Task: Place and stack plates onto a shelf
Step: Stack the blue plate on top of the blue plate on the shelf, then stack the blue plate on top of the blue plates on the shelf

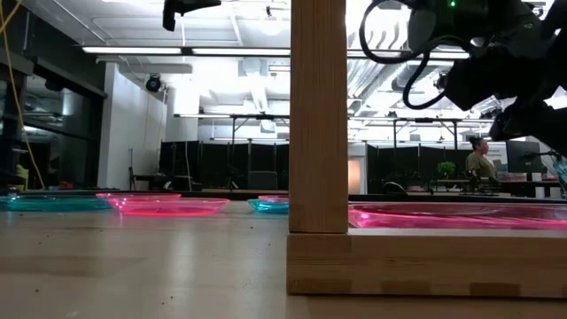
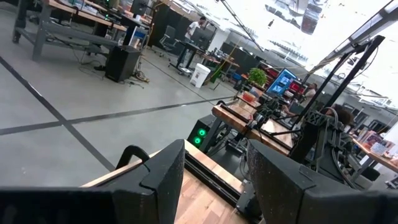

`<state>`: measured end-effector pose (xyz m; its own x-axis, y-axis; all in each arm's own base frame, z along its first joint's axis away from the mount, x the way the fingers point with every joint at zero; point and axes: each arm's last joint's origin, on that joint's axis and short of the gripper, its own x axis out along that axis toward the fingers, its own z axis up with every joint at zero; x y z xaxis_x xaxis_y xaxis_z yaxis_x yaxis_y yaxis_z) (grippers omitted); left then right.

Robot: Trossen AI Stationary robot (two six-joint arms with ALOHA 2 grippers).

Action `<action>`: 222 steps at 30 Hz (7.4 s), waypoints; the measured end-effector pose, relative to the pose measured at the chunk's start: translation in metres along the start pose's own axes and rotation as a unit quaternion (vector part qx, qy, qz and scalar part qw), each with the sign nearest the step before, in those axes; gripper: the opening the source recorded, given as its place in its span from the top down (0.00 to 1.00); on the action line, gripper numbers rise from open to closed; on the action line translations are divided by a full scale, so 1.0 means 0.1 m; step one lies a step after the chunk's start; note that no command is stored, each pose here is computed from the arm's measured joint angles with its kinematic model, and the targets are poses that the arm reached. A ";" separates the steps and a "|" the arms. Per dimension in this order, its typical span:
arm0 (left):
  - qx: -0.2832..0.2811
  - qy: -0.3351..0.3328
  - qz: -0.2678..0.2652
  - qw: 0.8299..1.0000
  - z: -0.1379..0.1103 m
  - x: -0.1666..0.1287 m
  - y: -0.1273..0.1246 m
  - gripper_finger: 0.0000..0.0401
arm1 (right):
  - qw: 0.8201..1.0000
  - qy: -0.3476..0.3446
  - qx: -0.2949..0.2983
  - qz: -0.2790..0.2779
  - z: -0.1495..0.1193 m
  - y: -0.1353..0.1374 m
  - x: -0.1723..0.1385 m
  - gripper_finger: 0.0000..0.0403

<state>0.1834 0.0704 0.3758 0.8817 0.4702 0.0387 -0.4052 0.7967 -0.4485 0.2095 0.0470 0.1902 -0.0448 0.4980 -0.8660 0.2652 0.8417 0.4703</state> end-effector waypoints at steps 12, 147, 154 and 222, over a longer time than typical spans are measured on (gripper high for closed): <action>0.000 -0.003 0.007 1.000 0.00 0.00 0.01 0.59 | 1.000 -0.024 0.004 -0.009 -0.04 0.01 -0.07 0.45; -0.002 -0.025 0.027 0.999 0.03 0.00 0.01 0.60 | 0.945 -0.277 0.098 -0.141 -0.31 0.50 -0.11 1.00; -0.001 -0.021 0.031 0.999 0.02 0.00 0.02 0.60 | 0.889 -0.440 0.051 -0.117 0.08 0.25 -0.61 1.00; 0.037 0.094 -0.027 0.994 -0.32 0.37 0.06 0.60 | 0.736 -0.663 -0.020 -0.137 -0.81 -0.27 -1.44 1.00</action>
<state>0.2215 0.0803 0.3466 0.9298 0.3514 -0.1097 -0.3658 0.8483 -0.3828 0.1307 -0.0300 0.3162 0.8951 -0.3095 -0.3210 0.3905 0.8917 0.2289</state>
